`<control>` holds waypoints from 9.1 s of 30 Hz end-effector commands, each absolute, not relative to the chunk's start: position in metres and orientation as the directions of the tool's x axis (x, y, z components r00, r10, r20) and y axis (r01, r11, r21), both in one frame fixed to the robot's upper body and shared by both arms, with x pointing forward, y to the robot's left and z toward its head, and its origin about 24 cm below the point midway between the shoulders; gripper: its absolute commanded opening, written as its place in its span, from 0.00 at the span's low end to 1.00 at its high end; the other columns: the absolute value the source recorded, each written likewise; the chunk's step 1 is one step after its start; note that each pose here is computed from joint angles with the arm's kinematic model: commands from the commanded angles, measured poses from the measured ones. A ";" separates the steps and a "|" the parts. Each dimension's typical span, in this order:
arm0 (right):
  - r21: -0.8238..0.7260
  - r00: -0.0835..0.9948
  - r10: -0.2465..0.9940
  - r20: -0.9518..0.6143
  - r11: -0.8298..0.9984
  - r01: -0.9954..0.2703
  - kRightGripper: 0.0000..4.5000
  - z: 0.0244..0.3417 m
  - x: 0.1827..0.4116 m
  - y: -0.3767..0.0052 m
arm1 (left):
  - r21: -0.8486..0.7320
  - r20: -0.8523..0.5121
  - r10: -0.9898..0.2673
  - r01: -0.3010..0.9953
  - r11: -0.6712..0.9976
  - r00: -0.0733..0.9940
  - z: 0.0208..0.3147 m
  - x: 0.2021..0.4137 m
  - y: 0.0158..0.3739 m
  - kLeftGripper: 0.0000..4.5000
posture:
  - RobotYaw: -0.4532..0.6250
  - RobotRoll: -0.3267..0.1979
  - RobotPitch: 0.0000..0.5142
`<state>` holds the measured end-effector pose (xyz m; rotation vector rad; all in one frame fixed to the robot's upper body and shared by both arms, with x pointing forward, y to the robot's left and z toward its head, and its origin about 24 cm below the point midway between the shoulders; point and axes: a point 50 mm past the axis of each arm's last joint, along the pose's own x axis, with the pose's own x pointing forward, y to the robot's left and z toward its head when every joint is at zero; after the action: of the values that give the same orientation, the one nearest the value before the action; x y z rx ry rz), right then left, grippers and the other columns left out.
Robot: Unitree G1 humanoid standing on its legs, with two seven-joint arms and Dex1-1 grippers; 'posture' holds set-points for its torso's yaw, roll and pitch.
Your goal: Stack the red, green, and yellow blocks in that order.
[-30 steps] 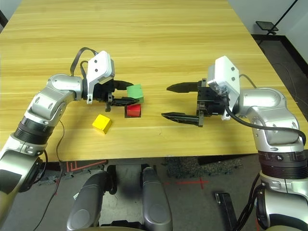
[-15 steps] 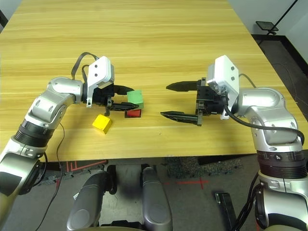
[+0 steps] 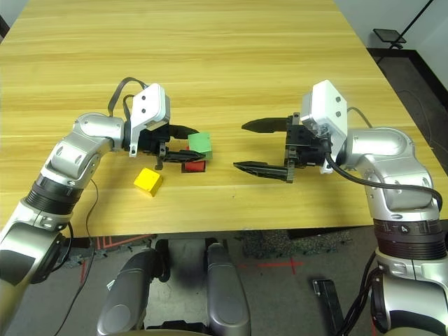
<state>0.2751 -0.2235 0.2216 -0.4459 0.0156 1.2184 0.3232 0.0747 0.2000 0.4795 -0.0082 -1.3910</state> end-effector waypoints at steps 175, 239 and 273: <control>-0.356 0.326 0.922 -0.210 0.239 -0.903 1.00 0.221 0.277 -0.215 | 0.342 -0.256 -0.949 0.935 0.088 0.183 0.267 0.318 0.116 0.47 | 0.58 0.76 0.52; -0.360 0.350 0.917 -0.189 0.267 -0.894 1.00 0.219 0.277 -0.217 | 0.347 -0.323 -0.929 0.936 0.060 0.179 0.236 0.318 0.062 0.47 | 0.56 0.77 0.53; -0.353 0.345 0.920 -0.186 0.265 -0.897 1.00 0.216 0.277 -0.214 | 0.344 -0.384 -0.903 0.938 0.054 0.193 0.231 0.326 0.078 1.00 | 0.56 0.77 0.54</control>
<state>0.2782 -0.2157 0.2187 -0.4274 -0.0701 1.2185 0.3277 0.0767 0.2282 0.5548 0.0739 -1.3827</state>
